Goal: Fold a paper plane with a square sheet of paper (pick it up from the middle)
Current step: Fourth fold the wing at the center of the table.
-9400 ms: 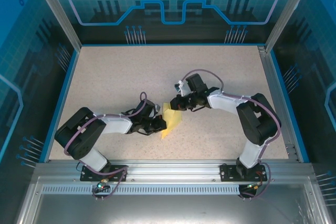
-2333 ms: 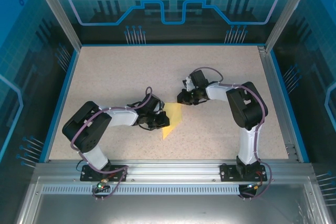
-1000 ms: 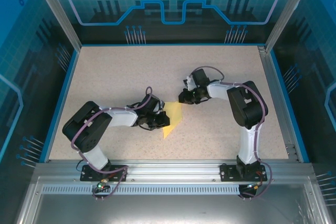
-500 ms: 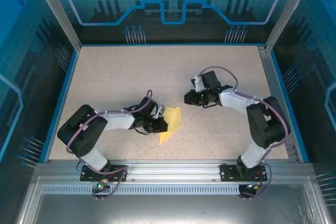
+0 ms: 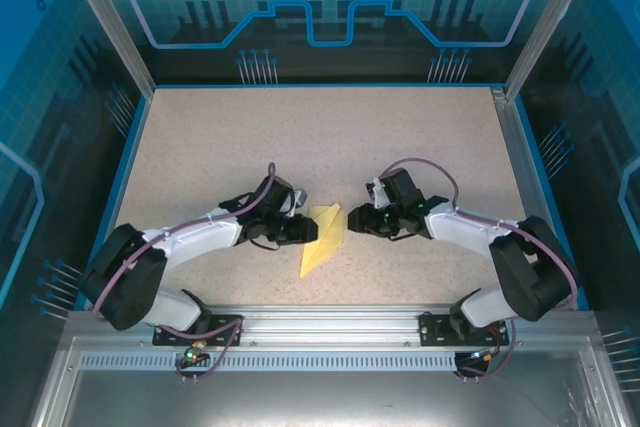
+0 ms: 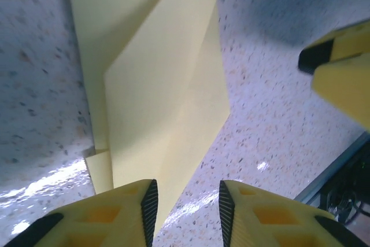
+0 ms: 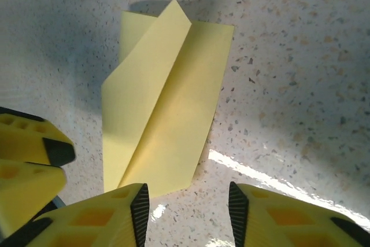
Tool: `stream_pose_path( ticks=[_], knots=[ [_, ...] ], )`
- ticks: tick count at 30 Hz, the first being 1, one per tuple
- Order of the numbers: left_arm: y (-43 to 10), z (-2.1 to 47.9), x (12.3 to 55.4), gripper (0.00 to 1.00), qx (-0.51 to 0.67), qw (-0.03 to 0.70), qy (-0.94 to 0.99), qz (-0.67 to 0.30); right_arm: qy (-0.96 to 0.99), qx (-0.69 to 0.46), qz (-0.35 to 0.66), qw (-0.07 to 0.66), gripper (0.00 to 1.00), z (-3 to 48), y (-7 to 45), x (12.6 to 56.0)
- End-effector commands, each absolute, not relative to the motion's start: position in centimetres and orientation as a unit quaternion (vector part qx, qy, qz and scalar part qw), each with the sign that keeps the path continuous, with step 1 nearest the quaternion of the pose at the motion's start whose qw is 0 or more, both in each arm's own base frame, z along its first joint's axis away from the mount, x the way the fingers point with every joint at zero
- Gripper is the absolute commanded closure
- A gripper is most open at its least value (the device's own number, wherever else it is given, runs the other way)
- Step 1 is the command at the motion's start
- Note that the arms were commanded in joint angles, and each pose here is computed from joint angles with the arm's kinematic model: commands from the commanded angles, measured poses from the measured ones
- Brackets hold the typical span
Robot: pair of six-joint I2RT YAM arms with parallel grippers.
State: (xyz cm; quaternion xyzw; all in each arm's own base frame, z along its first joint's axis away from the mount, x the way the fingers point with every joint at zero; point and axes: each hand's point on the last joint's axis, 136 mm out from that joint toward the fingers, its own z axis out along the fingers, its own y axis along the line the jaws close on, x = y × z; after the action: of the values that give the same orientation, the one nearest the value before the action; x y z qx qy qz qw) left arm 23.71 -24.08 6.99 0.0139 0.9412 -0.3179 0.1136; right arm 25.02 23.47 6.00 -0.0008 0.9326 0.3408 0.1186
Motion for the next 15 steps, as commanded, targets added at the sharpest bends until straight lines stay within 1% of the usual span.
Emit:
stream_pose_path(
  ticks=[1, 9, 15],
  knots=[
    [-21.6, 6.7, 24.3, 0.61, -0.005, 0.124, 0.957, -0.261, 0.928, 0.033, 0.353, 0.117, 0.54, 5.8, 23.8, 24.5],
    [-22.0, 6.4, 25.1, 0.57, 0.004, 0.112, 0.960, -0.256, 0.920, 0.044, 0.379, 0.091, 0.51, 4.7, 26.1, 22.9],
    [-22.3, 5.8, 25.8, 0.57, 0.005, 0.106, 0.963, -0.249, 0.923, 0.057, 0.374, 0.070, 0.50, 3.7, 26.9, 22.3]
  ],
)
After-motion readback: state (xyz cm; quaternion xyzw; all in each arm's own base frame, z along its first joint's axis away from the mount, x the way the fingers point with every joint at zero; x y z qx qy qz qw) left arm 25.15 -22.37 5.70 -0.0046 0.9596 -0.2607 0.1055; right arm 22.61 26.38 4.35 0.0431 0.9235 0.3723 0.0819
